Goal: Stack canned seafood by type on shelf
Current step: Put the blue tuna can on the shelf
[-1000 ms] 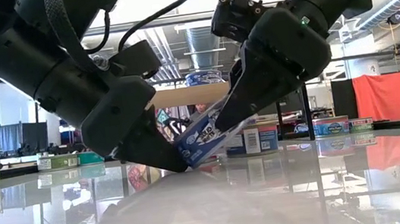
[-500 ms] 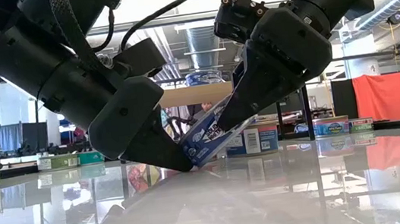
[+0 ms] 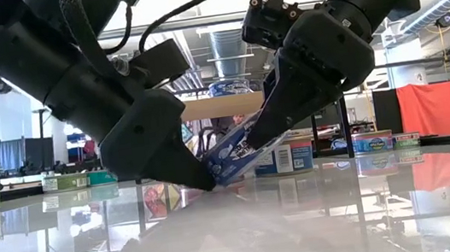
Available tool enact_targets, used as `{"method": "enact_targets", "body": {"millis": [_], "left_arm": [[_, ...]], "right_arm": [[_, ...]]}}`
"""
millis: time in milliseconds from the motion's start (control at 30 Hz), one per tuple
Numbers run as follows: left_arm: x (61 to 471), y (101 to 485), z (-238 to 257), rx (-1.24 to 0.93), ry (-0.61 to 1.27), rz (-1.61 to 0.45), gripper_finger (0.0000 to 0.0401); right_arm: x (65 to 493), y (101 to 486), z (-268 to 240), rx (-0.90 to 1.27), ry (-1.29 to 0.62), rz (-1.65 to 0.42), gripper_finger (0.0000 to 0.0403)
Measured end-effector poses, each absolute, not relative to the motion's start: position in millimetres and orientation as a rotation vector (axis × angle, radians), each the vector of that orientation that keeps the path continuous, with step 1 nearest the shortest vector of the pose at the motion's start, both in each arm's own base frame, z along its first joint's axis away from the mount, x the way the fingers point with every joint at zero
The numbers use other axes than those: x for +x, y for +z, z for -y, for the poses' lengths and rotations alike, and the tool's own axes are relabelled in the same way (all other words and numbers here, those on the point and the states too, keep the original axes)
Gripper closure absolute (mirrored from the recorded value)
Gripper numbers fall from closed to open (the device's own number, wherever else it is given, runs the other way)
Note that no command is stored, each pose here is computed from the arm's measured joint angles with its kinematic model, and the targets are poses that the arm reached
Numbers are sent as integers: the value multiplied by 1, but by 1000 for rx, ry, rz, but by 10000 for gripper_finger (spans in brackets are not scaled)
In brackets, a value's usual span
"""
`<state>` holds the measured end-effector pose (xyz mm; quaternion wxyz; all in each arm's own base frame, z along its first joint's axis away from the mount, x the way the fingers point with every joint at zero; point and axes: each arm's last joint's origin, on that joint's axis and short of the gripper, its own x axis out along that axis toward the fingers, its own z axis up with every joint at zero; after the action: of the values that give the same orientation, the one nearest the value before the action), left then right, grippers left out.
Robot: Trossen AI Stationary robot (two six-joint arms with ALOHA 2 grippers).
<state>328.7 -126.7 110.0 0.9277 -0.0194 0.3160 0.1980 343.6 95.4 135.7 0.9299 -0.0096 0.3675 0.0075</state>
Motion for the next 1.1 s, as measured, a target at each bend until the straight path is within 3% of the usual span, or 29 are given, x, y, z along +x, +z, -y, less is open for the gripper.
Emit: {"method": "enact_targets", "body": {"millis": [267,567,1100], "left_arm": [[301,134,134,-12,500,-647,274],[274,156,131,-16,537,-586,274],[270,156,132,-36,520,-593,274]], "right_arm": [[317,202,-85,-22,51,-703,46],[289,266,-24,-51,-136,-559,45],[264,266,106,-124,-545,-663,39]]}}
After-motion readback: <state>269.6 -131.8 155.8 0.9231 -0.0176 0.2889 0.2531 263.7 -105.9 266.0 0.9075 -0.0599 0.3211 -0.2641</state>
